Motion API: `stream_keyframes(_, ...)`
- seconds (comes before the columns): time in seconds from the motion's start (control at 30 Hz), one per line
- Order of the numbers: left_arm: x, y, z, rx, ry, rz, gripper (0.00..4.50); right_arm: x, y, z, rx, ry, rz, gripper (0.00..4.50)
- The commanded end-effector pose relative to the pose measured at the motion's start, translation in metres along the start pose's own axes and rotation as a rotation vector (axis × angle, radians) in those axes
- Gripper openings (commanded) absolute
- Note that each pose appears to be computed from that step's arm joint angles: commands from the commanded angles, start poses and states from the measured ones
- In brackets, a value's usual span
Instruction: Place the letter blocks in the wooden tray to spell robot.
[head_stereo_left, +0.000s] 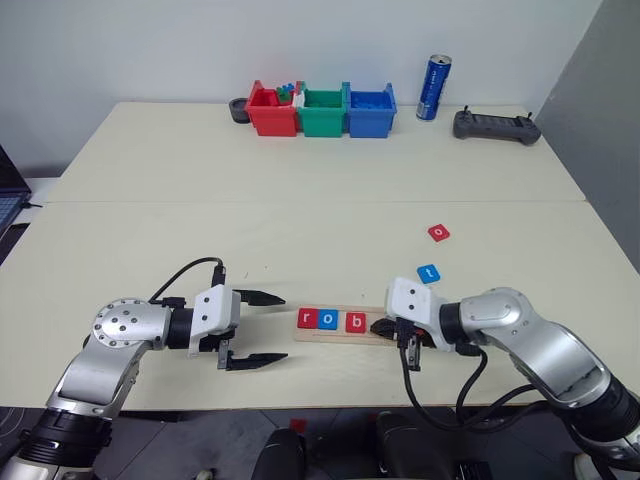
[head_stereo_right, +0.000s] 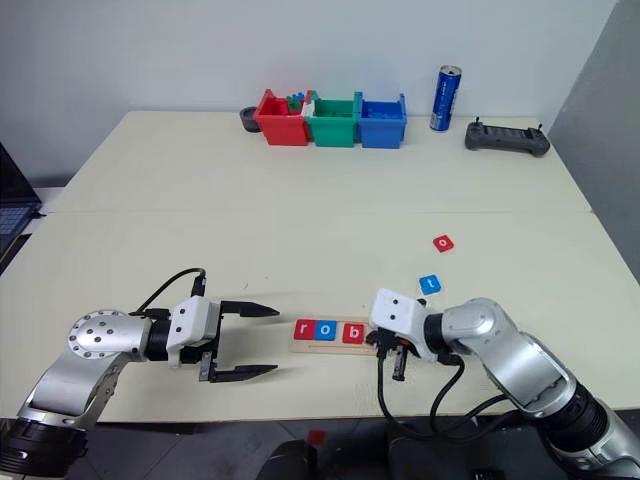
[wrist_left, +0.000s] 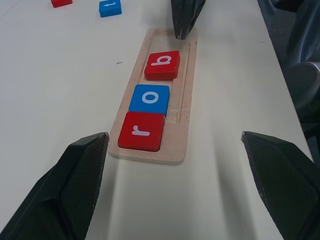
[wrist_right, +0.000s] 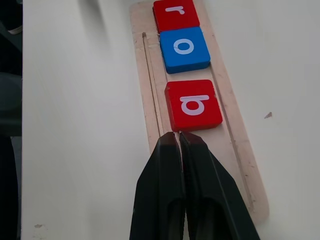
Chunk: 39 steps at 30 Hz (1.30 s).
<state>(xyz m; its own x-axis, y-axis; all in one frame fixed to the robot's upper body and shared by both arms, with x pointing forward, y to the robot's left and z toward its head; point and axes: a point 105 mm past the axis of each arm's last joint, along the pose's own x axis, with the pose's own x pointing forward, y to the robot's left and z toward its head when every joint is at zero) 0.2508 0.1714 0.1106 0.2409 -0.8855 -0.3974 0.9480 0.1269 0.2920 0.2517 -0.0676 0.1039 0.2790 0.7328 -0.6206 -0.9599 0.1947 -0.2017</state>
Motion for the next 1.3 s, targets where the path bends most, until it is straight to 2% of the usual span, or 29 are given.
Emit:
stream_keyframes(0.03,-0.004,0.004,0.007,0.037,-0.006,0.013,4.5,0.0,0.001,0.008,-0.022,-0.01,0.011,0.05)
stream_keyframes(0.57,-0.004,0.005,0.011,0.046,-0.006,0.013,4.5,0.021,0.0,0.01,-0.045,-0.02,0.01,0.05)
stream_keyframes(1.17,-0.006,0.004,0.005,0.053,-0.006,0.011,4.5,0.026,-0.013,0.021,-0.017,-0.08,-0.024,0.05)
stream_keyframes(1.3,-0.007,0.004,0.004,0.05,-0.007,0.014,4.5,0.015,-0.011,0.027,-0.035,-0.096,-0.004,0.05)
